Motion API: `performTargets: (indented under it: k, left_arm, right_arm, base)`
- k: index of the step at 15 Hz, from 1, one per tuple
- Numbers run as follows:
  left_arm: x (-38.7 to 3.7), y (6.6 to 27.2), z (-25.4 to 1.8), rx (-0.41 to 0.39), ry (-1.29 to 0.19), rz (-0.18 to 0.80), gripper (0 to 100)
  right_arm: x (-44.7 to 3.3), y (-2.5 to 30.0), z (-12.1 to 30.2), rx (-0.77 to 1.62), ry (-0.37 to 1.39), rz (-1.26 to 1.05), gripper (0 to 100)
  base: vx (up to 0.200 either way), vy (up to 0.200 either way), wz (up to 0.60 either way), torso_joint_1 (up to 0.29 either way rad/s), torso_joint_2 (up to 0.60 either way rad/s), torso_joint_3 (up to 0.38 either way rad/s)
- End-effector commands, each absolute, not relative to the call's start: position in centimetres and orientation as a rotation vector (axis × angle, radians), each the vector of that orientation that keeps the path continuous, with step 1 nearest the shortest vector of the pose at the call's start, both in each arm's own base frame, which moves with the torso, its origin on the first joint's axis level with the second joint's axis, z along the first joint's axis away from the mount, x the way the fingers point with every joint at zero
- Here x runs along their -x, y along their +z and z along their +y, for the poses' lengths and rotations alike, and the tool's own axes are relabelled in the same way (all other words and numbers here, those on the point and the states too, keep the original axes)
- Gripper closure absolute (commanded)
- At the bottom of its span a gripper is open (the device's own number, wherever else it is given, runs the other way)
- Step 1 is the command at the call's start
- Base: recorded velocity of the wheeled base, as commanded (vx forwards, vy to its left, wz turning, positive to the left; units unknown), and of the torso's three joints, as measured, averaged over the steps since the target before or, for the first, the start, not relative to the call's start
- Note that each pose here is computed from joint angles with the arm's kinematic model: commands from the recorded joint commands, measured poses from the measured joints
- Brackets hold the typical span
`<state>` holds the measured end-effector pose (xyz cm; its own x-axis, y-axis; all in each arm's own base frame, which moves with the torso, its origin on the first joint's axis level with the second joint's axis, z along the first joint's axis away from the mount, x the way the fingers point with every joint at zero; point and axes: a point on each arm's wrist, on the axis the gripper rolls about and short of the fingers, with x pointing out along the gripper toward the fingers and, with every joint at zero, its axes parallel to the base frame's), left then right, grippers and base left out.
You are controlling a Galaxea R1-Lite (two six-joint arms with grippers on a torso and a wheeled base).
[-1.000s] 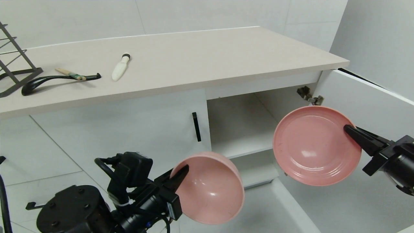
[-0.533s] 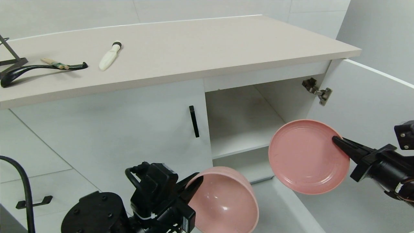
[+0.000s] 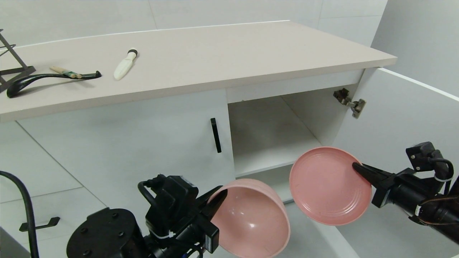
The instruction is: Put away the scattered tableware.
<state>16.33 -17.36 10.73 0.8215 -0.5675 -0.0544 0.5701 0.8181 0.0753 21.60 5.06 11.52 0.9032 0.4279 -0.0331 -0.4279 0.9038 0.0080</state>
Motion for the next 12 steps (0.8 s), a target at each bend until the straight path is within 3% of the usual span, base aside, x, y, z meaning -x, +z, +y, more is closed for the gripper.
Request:
performTargets:
  k: [1, 10, 12]
  left_arm:
    - [-16.1, 11.6, -17.1, -0.067, -0.605, -0.005, 100]
    - [-15.9, 12.2, -16.8, -0.049, -0.599, -0.021, 100]
    - [-15.8, 12.6, -16.6, -0.037, -0.599, -0.035, 100]
  right_arm:
    - [-22.0, 10.5, 5.8, 0.000, 0.471, 0.081, 100]
    - [-23.4, 8.2, 7.3, 0.147, 0.527, 0.126, 100]
    - [-23.9, 8.1, 7.4, 0.149, 0.527, 0.124, 100]
  base:
    - [0.000, 0.000, 0.00, 0.000, 0.00, 0.000]
    - [0.000, 0.000, 0.00, 0.000, 0.00, 0.000]
    - [0.000, -0.200, 0.00, 0.005, 0.00, -0.002]
